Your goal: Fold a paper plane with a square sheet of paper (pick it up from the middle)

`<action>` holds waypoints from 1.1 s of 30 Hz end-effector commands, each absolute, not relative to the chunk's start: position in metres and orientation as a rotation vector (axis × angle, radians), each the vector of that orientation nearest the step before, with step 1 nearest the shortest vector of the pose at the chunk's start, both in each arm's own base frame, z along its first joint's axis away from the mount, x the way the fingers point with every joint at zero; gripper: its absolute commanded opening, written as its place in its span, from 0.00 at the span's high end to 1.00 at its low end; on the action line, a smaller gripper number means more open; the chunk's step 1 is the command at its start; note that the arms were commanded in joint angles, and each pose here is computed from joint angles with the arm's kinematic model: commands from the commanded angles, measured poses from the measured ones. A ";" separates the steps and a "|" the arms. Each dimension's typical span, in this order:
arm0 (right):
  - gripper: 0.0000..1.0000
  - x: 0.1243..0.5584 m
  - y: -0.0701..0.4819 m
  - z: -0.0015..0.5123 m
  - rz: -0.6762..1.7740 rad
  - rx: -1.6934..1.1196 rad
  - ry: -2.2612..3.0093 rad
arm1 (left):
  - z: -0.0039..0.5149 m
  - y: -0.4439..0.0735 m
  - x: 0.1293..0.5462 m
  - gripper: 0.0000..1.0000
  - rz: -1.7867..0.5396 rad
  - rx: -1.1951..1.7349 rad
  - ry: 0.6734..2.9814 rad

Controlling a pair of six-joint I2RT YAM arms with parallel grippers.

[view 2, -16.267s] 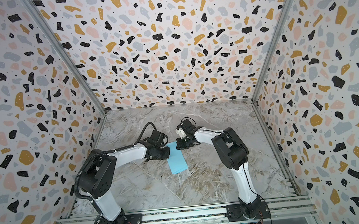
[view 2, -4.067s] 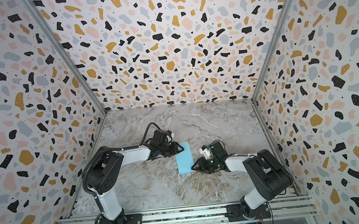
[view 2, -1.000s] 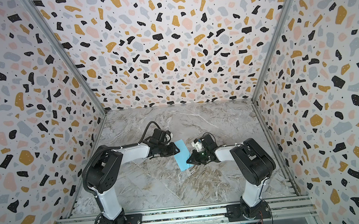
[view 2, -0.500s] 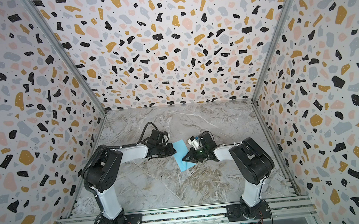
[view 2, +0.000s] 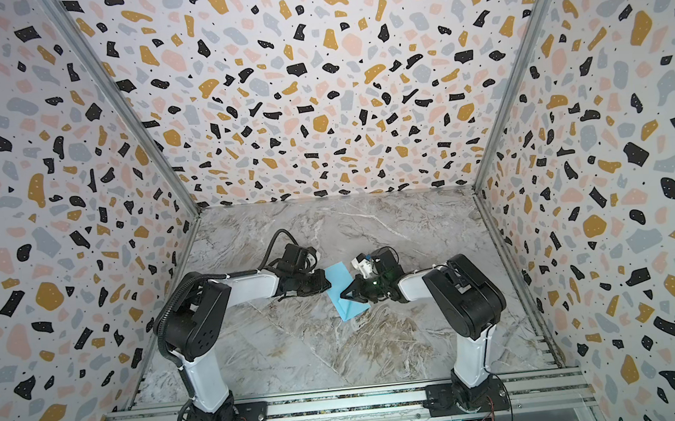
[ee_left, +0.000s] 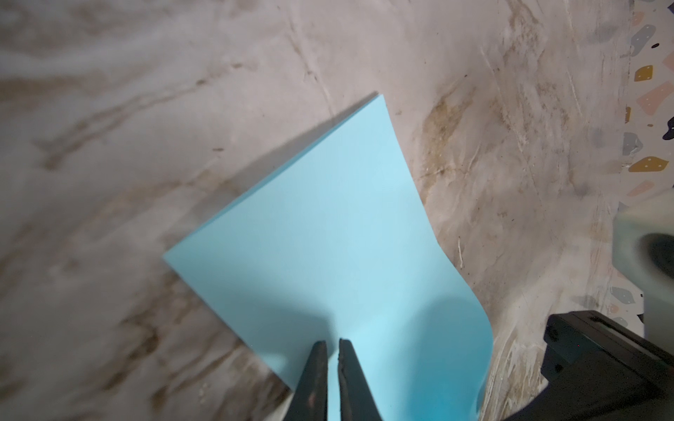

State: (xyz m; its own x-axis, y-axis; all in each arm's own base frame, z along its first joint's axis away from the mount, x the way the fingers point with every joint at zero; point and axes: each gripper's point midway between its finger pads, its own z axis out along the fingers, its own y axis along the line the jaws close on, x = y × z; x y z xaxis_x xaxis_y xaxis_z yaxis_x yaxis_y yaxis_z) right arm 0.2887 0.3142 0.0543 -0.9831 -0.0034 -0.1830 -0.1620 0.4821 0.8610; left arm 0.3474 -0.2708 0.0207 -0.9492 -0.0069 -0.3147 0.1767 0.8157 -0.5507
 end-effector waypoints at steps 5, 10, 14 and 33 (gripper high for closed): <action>1.00 0.299 0.325 0.055 1.507 -0.155 2.537 | 0.000 -0.266 0.330 0.89 -0.846 0.141 2.775; 1.00 0.299 0.326 0.049 1.499 -0.153 2.551 | -0.001 -0.265 0.329 0.89 -0.844 0.142 2.779; 1.00 0.303 0.328 0.047 1.491 -0.143 2.549 | -0.002 -0.265 0.328 0.89 -0.844 0.142 2.782; 1.00 0.300 0.330 0.032 1.477 -0.137 2.570 | -0.005 -0.267 0.326 0.89 -0.842 0.146 2.792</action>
State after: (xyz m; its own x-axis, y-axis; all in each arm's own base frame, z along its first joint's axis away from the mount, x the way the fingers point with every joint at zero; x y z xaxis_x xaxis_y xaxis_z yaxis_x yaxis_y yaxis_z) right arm 0.2949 0.3268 0.0279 -0.9848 -0.0039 -0.1735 -0.1512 0.5103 0.8466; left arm 0.3467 -0.2712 0.0199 -0.9492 -0.0050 -0.3147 0.1791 0.8137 -0.5531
